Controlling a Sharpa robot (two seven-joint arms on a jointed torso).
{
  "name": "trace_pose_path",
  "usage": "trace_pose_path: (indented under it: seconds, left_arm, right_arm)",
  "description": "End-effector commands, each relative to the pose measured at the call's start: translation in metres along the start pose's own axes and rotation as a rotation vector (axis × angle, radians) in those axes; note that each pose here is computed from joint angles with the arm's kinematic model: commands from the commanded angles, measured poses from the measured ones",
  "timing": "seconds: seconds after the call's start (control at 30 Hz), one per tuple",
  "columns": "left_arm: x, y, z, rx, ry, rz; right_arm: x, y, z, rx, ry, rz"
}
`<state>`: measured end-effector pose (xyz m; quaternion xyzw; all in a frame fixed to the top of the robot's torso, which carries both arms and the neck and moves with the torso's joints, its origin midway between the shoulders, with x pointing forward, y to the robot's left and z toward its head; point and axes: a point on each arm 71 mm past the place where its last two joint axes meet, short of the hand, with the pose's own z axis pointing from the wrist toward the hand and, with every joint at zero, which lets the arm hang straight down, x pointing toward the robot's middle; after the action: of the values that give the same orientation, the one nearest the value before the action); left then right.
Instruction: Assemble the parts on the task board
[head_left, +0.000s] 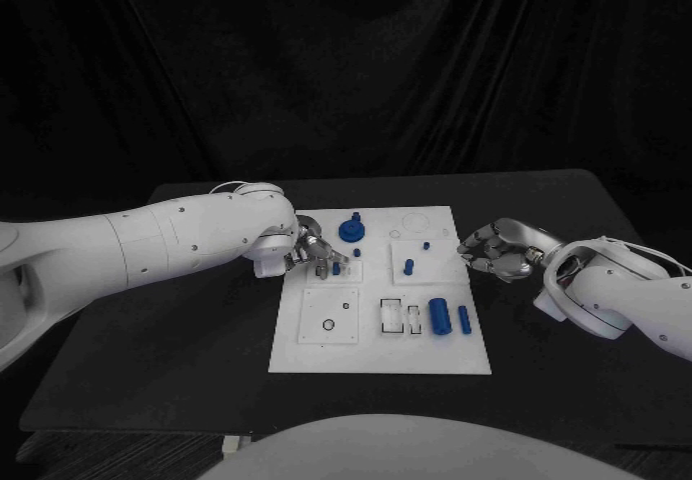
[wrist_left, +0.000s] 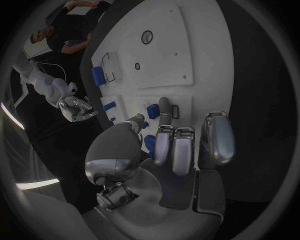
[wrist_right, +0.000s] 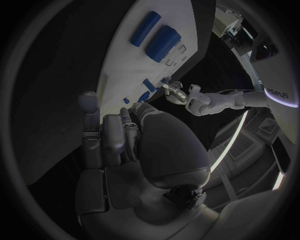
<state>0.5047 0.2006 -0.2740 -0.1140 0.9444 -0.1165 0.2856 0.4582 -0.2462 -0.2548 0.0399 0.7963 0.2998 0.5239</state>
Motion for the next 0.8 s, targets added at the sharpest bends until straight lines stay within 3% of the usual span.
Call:
trace_pose_path:
  seconds: [0.03, 0.13, 0.3, 0.53, 0.67, 0.8]
  left_arm:
    - [-0.0052, -0.0013, -0.0048, 0.026, -0.055, -0.032]
    - [-0.0135, -0.0013, -0.0131, 0.05, -0.092, -0.045]
    - [-0.0382, -0.0017, -0.0339, 0.067, -0.139, -0.042]
    - [-0.0722, 0.0054, -0.0605, 0.097, -0.199, -0.095]
    - [-0.0853, 0.0106, -0.0656, 0.112, -0.24, -0.099]
    - [-0.0952, 0.0156, -0.0652, 0.098, -0.263, -0.064]
  right_arm:
    - [0.001, -0.002, -0.001, 0.014, 0.006, 0.001]
    - [0.001, -0.003, -0.002, 0.015, 0.005, 0.001]
    - [0.001, -0.003, -0.003, 0.018, 0.006, 0.001]
    - [0.001, -0.003, -0.003, 0.019, 0.009, 0.002]
    - [0.001, -0.003, -0.003, 0.019, 0.011, 0.001]
    - [0.002, -0.002, -0.002, 0.014, 0.013, 0.001]
